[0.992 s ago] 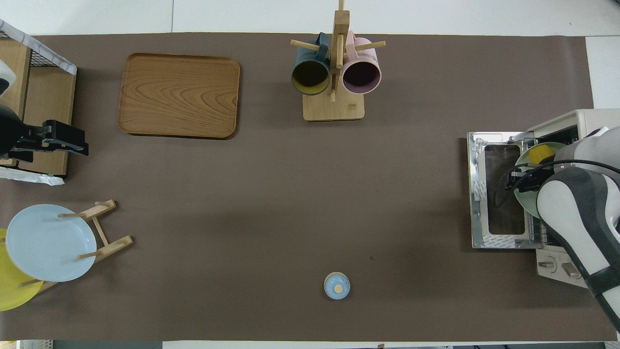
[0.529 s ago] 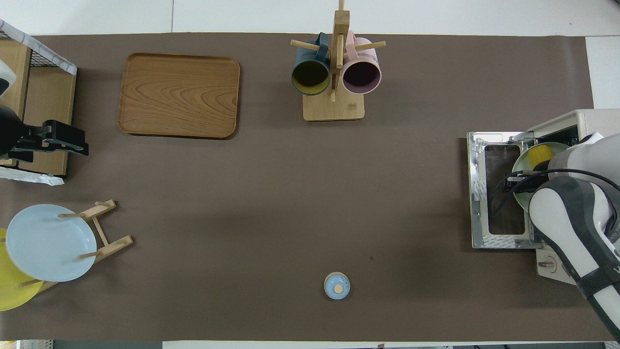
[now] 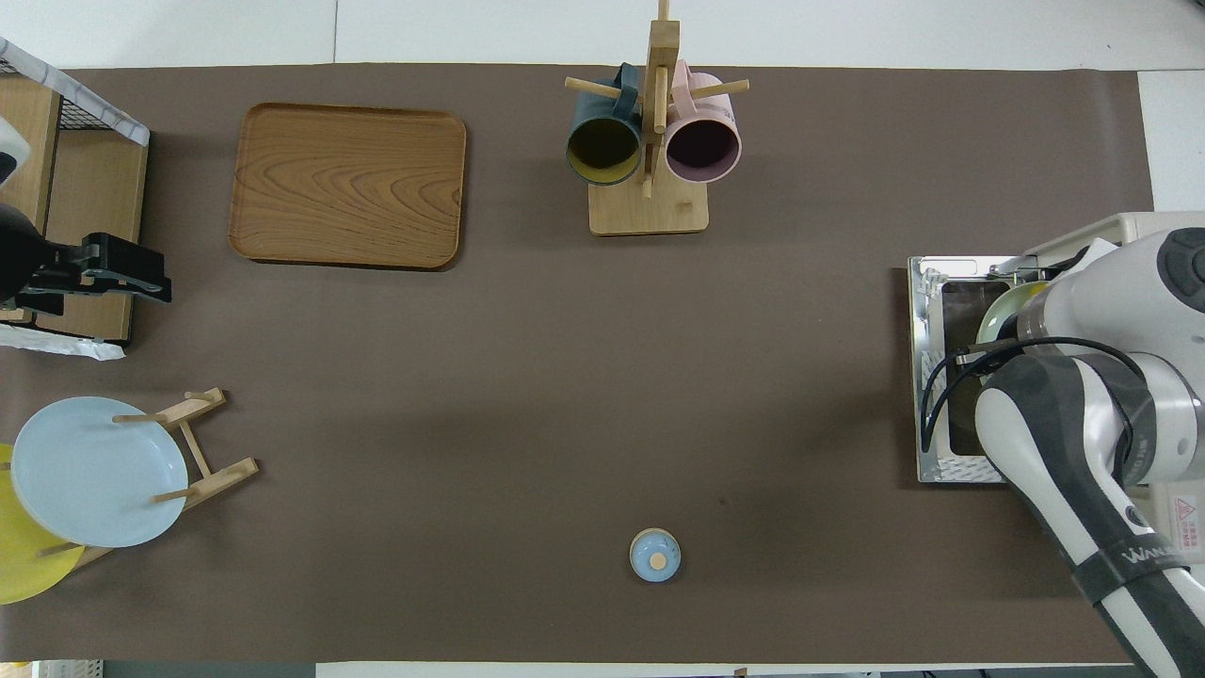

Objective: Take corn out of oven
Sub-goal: 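Pull the corn out of the oven with the right gripper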

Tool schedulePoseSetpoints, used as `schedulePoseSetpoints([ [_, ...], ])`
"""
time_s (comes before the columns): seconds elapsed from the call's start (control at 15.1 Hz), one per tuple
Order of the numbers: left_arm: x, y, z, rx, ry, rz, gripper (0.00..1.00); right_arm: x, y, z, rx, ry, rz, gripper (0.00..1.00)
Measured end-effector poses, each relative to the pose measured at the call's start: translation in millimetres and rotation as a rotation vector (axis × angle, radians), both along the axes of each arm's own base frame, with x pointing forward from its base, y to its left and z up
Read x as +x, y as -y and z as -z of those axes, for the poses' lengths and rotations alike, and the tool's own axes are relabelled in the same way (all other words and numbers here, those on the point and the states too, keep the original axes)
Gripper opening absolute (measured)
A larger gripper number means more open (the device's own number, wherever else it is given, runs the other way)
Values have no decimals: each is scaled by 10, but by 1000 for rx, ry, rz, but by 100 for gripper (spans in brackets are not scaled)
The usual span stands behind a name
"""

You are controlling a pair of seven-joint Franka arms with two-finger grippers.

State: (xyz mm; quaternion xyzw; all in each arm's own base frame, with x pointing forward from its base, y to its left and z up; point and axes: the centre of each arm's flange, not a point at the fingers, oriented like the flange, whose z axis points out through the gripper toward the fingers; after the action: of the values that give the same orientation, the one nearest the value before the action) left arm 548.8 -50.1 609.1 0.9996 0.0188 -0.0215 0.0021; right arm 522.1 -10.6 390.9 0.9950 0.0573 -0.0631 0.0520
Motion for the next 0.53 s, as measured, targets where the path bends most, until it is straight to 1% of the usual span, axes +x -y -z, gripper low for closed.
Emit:
schedulePoseSetpoints([
  [0.13,0,-1,0,0,0,0,100,101,-363,-250,-15,-16,-3,3],
  [0.26,0,-3,0,0,0,-1,100,169,-824,-429,-35,-16,20,3],
  [0.53,1,-5,0,0,0,-1,100,152,-1827,-521,-71,10,81,3],
])
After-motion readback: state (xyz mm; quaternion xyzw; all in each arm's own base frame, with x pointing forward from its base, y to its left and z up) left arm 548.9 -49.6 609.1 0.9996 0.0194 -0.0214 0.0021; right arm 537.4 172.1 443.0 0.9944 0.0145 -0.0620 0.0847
